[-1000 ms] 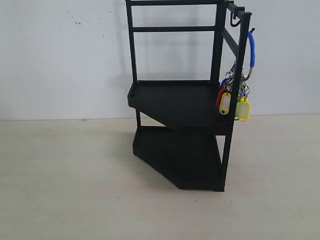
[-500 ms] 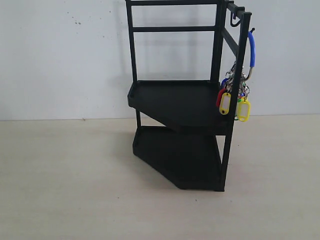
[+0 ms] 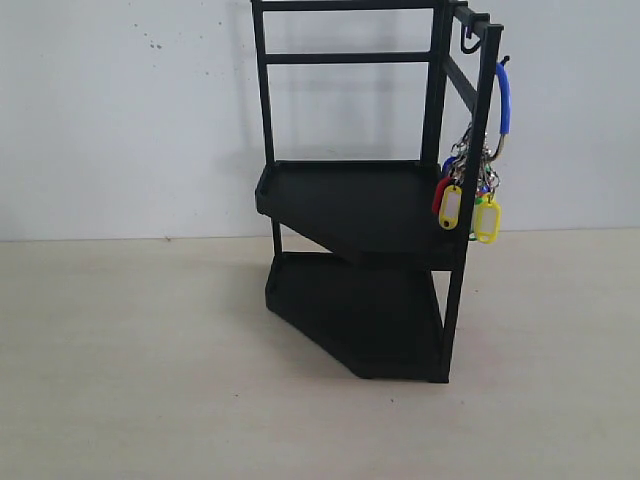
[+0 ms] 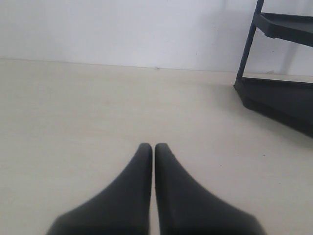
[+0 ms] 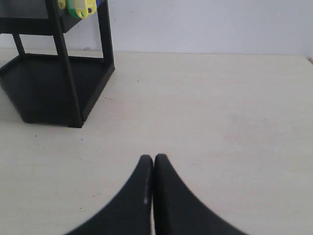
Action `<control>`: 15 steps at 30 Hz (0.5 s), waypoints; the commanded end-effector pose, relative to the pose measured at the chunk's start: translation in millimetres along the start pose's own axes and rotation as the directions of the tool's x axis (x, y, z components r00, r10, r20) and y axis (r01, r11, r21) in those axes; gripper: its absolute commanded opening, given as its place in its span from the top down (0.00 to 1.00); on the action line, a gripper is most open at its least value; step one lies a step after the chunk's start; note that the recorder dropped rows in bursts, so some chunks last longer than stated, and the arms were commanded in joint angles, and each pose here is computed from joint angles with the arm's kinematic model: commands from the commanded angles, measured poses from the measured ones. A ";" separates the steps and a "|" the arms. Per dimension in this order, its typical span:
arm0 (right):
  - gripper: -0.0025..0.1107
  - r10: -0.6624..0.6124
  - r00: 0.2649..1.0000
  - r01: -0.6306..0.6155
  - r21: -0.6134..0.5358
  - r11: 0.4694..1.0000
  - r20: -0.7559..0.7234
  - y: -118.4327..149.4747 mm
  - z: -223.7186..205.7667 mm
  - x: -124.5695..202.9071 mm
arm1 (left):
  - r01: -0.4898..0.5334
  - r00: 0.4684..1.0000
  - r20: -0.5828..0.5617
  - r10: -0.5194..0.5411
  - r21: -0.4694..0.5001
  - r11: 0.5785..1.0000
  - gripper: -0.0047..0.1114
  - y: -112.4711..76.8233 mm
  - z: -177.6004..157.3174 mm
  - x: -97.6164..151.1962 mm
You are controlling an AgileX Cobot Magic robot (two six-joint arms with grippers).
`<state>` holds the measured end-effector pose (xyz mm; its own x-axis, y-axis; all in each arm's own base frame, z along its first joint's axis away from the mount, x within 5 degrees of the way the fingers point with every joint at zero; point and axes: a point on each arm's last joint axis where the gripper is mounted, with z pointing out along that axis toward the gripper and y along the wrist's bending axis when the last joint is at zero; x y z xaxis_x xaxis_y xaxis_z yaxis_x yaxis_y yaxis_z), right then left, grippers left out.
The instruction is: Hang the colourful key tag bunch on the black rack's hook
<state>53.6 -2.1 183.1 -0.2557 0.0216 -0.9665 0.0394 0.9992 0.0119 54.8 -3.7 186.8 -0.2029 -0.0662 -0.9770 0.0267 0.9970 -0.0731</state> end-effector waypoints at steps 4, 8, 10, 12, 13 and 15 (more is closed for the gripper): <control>0.98 0.021 1.000 -0.021 0.004 1.000 0.006 -0.2 0.1 0.6 | -0.007 1.000 0.007 0.007 0.000 1.000 0.92 0.0 -0.3 -0.9; 0.98 0.021 1.000 -0.021 0.004 1.000 0.006 -0.2 0.1 0.6 | -0.007 1.000 0.007 0.007 0.000 1.000 0.92 0.0 -0.3 -0.9; 0.98 0.021 1.000 -0.021 0.004 1.000 0.006 -0.2 0.1 0.6 | -0.007 1.000 0.007 0.007 0.000 1.000 0.92 0.0 -0.3 -0.9; 0.98 0.021 1.000 -0.021 0.004 1.000 0.006 -0.2 0.1 0.6 | -0.007 1.000 0.007 0.007 0.000 1.000 0.92 0.0 -0.3 -0.9; 0.98 0.021 1.000 -0.021 0.004 1.000 0.006 -0.2 0.1 0.6 | -0.007 1.000 0.007 0.007 0.000 1.000 0.92 0.0 -0.3 -0.9; 0.98 0.020 1.000 -0.020 0.005 1.000 -0.003 -0.2 0.1 1.4 | -0.007 1.000 0.007 0.007 0.000 1.000 0.92 0.0 -0.3 -0.9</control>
<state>53.6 -2.1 183.1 -0.2553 0.0310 -0.9664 0.0412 0.9989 0.0211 54.8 -3.7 186.8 -0.2029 -0.0662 -0.9770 0.0267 0.9970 -0.0731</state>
